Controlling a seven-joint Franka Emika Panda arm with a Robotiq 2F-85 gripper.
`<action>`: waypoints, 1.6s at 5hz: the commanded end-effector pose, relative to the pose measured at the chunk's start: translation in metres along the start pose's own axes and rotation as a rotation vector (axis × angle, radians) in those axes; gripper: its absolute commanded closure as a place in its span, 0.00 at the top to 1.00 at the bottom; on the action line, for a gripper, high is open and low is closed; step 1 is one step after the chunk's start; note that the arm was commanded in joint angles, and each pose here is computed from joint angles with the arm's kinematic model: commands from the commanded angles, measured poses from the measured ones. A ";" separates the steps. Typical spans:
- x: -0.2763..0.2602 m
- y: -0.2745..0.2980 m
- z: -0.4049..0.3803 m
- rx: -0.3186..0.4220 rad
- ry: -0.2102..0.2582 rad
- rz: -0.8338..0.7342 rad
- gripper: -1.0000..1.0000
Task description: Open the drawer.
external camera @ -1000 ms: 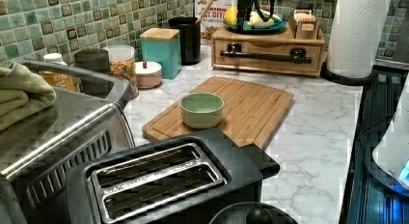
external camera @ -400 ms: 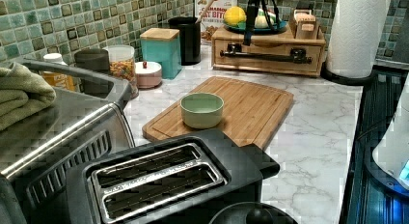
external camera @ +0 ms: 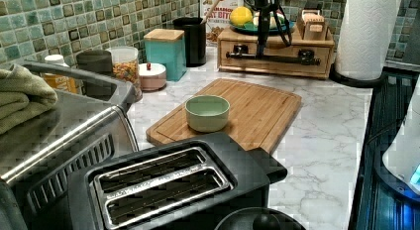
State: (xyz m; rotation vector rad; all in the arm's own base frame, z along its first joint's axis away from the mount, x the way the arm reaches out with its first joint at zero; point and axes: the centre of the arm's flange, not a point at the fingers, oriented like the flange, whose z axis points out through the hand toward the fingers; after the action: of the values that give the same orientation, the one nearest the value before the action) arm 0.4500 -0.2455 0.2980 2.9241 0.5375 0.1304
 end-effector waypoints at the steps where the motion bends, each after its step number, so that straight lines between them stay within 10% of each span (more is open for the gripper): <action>1: -0.033 0.026 0.034 -0.045 0.000 0.113 1.00; 3: -0.028 0.009 0.043 0.048 -0.078 0.136 1.00; 5: -0.019 -0.006 0.061 0.052 0.004 0.067 1.00; 8: 0.021 -0.118 0.037 0.162 -0.053 -0.074 1.00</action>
State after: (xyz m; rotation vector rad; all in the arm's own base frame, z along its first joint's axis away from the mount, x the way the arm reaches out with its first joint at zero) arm 0.4317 -0.2422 0.2438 3.0241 0.4214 0.0594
